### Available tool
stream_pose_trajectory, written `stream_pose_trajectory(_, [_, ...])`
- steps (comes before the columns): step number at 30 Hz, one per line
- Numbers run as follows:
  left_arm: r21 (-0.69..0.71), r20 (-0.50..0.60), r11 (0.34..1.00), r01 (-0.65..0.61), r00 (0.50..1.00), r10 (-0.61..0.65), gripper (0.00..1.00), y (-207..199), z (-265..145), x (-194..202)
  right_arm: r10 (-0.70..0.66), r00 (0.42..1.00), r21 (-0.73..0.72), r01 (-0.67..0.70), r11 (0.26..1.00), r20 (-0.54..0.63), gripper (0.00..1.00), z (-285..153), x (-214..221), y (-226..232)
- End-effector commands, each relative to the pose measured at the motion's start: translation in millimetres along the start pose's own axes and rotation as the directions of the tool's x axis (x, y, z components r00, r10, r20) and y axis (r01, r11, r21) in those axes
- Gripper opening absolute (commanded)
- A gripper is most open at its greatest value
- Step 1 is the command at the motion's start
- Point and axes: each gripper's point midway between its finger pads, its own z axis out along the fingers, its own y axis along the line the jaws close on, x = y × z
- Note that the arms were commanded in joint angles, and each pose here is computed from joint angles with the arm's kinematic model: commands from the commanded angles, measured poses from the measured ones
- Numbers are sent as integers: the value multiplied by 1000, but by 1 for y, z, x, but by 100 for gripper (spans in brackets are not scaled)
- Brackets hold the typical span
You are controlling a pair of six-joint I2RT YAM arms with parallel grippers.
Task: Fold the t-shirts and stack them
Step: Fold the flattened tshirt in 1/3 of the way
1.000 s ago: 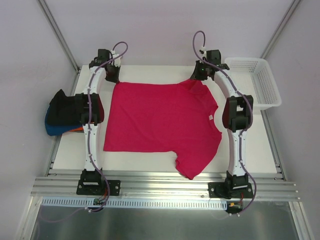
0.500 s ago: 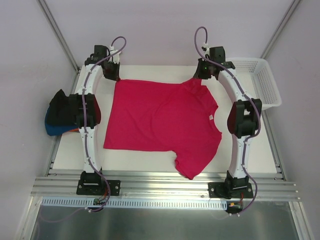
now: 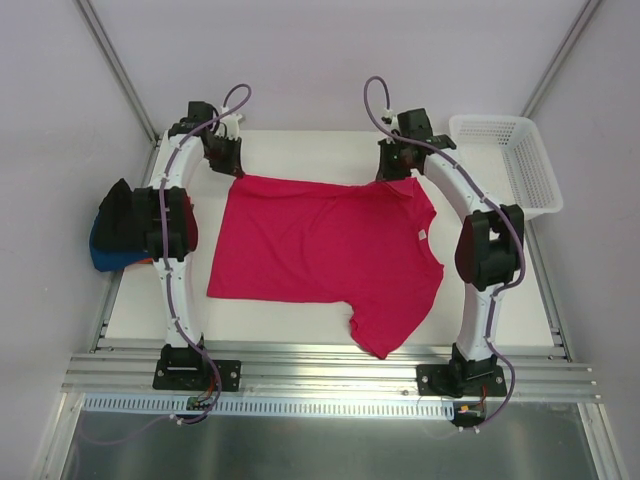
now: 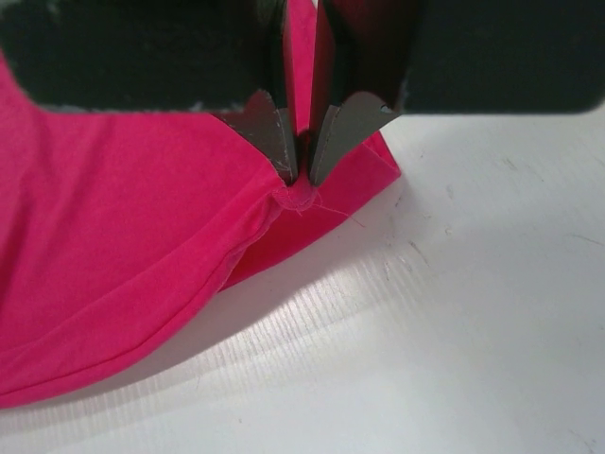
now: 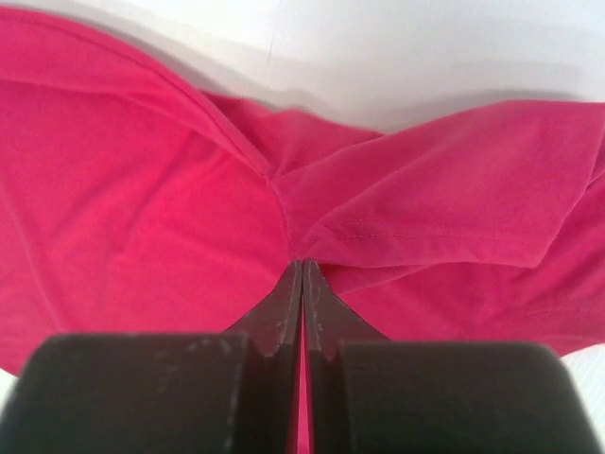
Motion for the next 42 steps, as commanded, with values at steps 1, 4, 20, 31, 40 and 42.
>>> stream_pose_trajectory(1, [12,92,1000,-27,995,26,9,-12,-43,-26,-41,999,-7,41,999,18,0,-32,1,18])
stream_pose_trajectory(4, [-1,101,1000,-27,995,27,9,-8,-48,-27,-51,999,-24,51,998,-18,0,-32,18,29])
stream_pose_trajectory(20, [13,116,1000,17,993,-18,9,2,-45,-33,85,991,86,-76,993,-99,53,-5,39,-75])
stream_pose_trajectory(31, [-7,80,1000,-14,997,14,9,5,-45,-21,221,969,-46,-227,973,-109,39,47,24,-79])
stream_pose_trajectory(40, [-19,69,1000,17,998,-16,9,9,-42,-20,247,958,-43,-256,966,-144,34,45,37,-84])
stream_pose_trajectory(42, [-22,68,1000,21,998,-19,9,11,-42,-20,244,960,-34,-251,967,-139,34,38,37,-87])
